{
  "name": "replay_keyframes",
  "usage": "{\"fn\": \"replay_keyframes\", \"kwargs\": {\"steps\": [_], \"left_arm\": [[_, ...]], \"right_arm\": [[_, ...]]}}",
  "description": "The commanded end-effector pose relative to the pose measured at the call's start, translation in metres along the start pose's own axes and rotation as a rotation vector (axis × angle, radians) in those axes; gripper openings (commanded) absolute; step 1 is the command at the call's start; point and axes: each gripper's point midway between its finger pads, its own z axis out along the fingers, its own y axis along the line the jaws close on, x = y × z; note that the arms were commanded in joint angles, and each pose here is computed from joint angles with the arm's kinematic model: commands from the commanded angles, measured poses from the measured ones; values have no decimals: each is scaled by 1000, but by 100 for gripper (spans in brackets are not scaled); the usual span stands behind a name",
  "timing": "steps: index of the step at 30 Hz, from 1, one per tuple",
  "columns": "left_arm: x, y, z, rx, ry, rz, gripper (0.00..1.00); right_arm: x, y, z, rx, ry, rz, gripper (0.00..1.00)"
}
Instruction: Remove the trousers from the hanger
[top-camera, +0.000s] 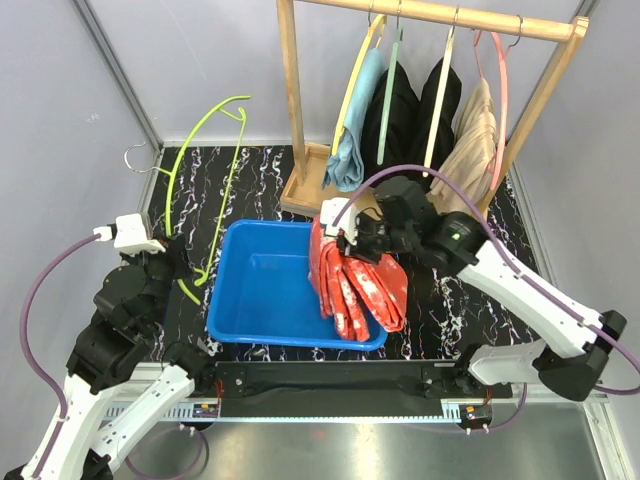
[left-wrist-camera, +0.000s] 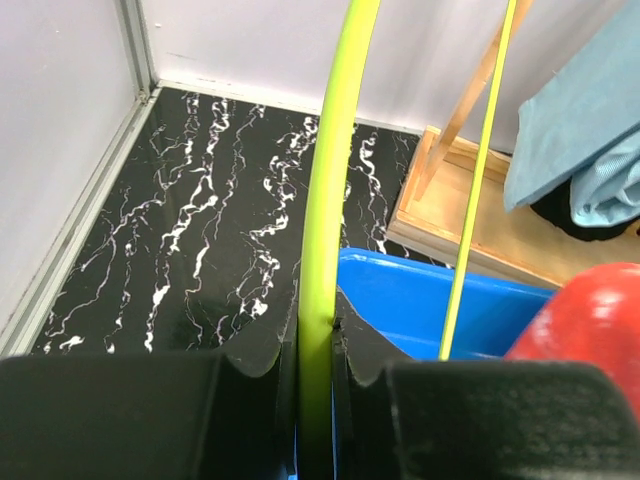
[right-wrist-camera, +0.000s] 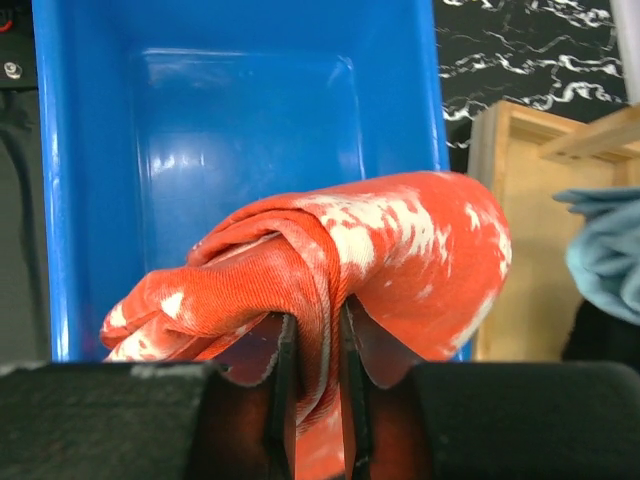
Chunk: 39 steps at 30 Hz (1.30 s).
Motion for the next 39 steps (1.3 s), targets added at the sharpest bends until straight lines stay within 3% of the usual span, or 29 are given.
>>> {"fn": "replay_keyframes", "kwargs": {"steps": [1,9,10,12,13,16,17,19,26,29,39], "left_arm": [[-23,-10,-2,52,-65,-23,0],[-20,-20,-3,108,-46,-11,0],[-19,-21,-3,113,-41,-4,0],[-14,-21,-3,117,-16,13,0],[-14,-21,-4,118,-10,19,0],[-10,-19,-5,116,6,38,0],[-9,-18,-5,117,8,50,0],[-8,-19,-4,124,6,72,0],[-9,-31,6,165,16,177,0],[-14,-38,13,188,18,242,0],[-50,-69,42,245,-37,417,0]], "right_arm": [[-66,-9,20,11,-258,-39,22],[-75,-6,113,-57,-237,39,32],[-82,-5,116,-70,-252,35,46],[-82,-3,124,-86,-250,24,59],[-87,-3,122,-90,-262,14,70],[-95,-2,114,-96,-278,-22,84],[-96,-2,111,-96,-281,-35,93],[-98,1,101,-109,-285,-73,99],[-93,38,54,-280,-306,-192,100],[-76,44,40,-337,-304,-140,100],[-35,14,0,-229,-315,-18,100]]}}
